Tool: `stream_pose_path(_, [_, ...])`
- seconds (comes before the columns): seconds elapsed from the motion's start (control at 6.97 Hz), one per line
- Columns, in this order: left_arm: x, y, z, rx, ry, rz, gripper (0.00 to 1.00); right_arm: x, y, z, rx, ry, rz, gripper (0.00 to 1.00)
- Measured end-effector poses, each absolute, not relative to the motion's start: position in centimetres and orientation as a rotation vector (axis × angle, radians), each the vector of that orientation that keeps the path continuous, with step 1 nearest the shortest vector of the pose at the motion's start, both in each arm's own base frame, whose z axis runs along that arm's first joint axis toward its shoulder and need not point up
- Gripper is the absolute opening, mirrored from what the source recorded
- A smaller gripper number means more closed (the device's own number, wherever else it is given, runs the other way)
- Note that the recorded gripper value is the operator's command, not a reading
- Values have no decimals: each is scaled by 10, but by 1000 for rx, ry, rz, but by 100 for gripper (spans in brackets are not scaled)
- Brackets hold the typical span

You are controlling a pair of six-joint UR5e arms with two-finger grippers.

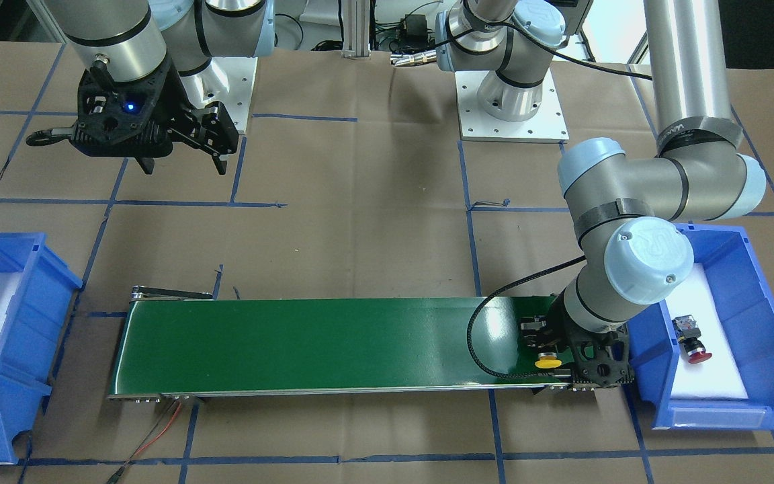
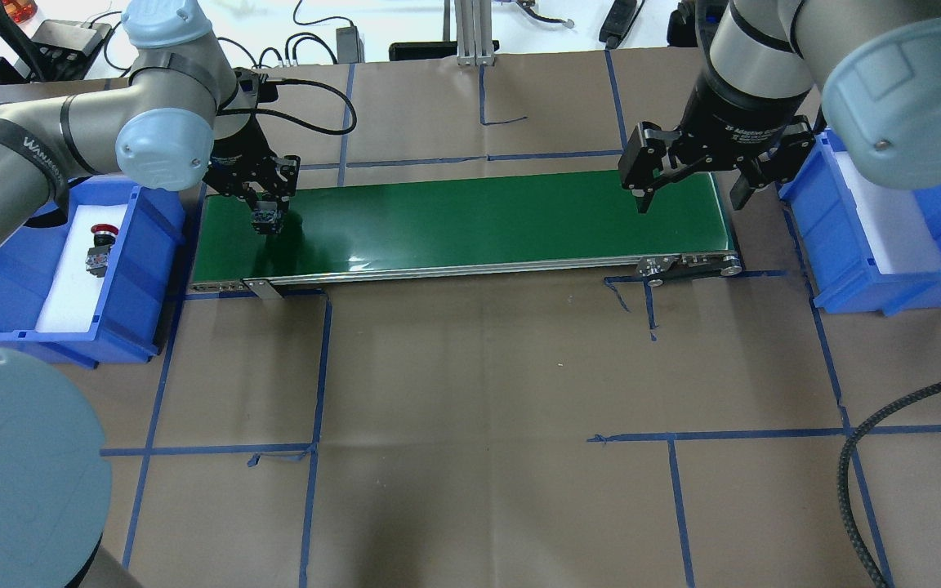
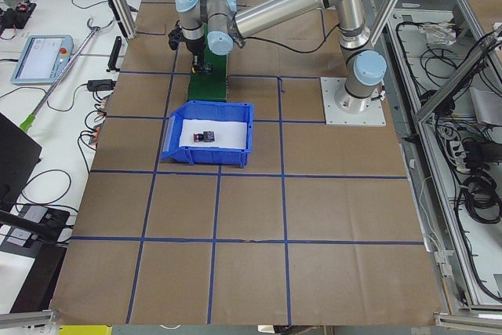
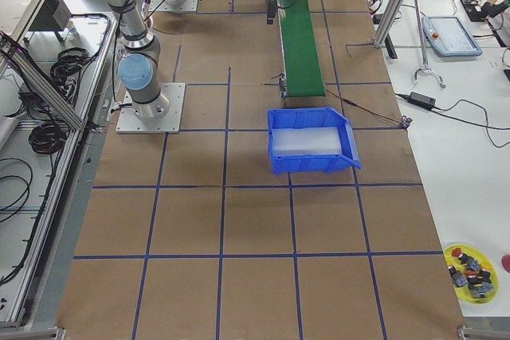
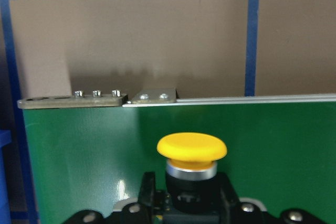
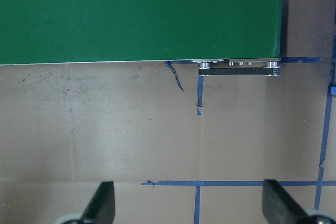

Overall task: Transport two buttons from left to right
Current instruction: 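Carry the yellow button to the conveyor and set it down with the left gripper, then raise the left gripper and move it back over the blue bin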

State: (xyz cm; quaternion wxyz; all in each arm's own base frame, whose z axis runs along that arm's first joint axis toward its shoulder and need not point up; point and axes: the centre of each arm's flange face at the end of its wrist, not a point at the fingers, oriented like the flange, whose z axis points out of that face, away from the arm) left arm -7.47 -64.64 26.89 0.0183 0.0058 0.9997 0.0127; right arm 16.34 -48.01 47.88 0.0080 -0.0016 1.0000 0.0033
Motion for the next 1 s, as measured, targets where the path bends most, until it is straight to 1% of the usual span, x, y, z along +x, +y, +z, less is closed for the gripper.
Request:
stream_pose_path(0.14, [-75, -643, 267, -17, 3106, 41, 4, 163, -480, 479, -4, 3125, 10, 100])
stream_pose_path(0.29, [-76, -640, 264, -76, 3105, 48, 20, 163, -480, 479, -2, 3125, 10, 100])
stream_pose_path(0.43, [-76, -637, 261, -113, 3104, 57, 99, 163, -480, 479, -1, 3126, 10, 100])
stream_pose_path(0.72, [-74, -638, 263, -134, 3105, 48, 100, 163, -480, 479, 2, 3126, 10, 100])
stream_pose_path(1.0, [-70, -644, 289, -127, 3100, -23, 100, 163, -480, 479, 3, 3125, 10, 100])
